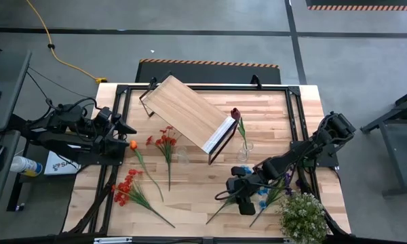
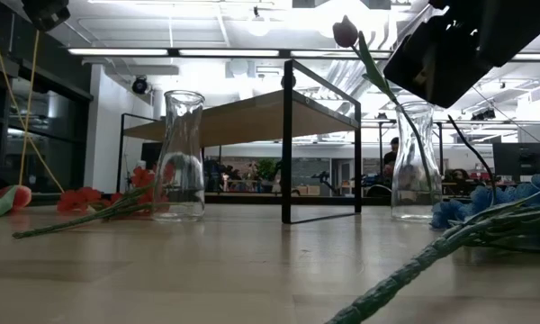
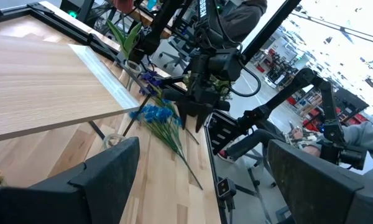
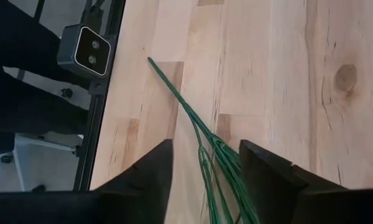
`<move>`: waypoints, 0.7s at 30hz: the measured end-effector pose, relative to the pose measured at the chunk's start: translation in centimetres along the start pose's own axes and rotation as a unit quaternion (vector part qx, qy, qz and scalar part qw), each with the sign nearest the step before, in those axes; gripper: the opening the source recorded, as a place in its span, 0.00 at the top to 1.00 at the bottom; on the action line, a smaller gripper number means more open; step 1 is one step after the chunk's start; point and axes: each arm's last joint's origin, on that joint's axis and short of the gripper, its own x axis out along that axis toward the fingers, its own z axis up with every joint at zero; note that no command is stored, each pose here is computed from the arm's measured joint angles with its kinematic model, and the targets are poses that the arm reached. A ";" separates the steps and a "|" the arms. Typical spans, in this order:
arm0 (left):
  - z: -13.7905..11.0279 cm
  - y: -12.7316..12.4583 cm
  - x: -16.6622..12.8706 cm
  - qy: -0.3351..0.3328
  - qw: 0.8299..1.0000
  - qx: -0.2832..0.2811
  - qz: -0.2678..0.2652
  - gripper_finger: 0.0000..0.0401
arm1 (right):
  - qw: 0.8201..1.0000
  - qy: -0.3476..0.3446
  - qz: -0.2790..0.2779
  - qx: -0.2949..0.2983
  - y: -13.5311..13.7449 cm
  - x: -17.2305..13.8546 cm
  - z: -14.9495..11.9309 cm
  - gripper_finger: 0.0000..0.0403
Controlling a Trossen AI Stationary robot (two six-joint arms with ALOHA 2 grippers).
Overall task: Pick and place flowers into a vace then onto a shelf
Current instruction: Put the blue flowers into the right transparent flower vase
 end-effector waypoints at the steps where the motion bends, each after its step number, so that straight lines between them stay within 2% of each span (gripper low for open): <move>1: 0.0 0.0 0.0 0.000 1.000 0.000 0.000 0.04 | 1.000 0.000 0.000 0.001 0.0 0.0 0.0 0.51; 8: 0.0 0.0 0.0 0.000 1.000 0.000 0.000 0.04 | 0.999 0.011 0.020 0.044 0.1 0.0 0.0 0.45; 16: 0.0 0.0 0.0 0.000 1.000 0.000 0.000 0.04 | 0.999 0.000 0.027 -0.032 0.3 0.0 0.1 0.45; 21: 0.0 0.0 0.0 0.000 1.000 0.000 0.000 0.04 | 0.996 0.007 0.009 -0.088 -0.3 0.0 0.1 0.45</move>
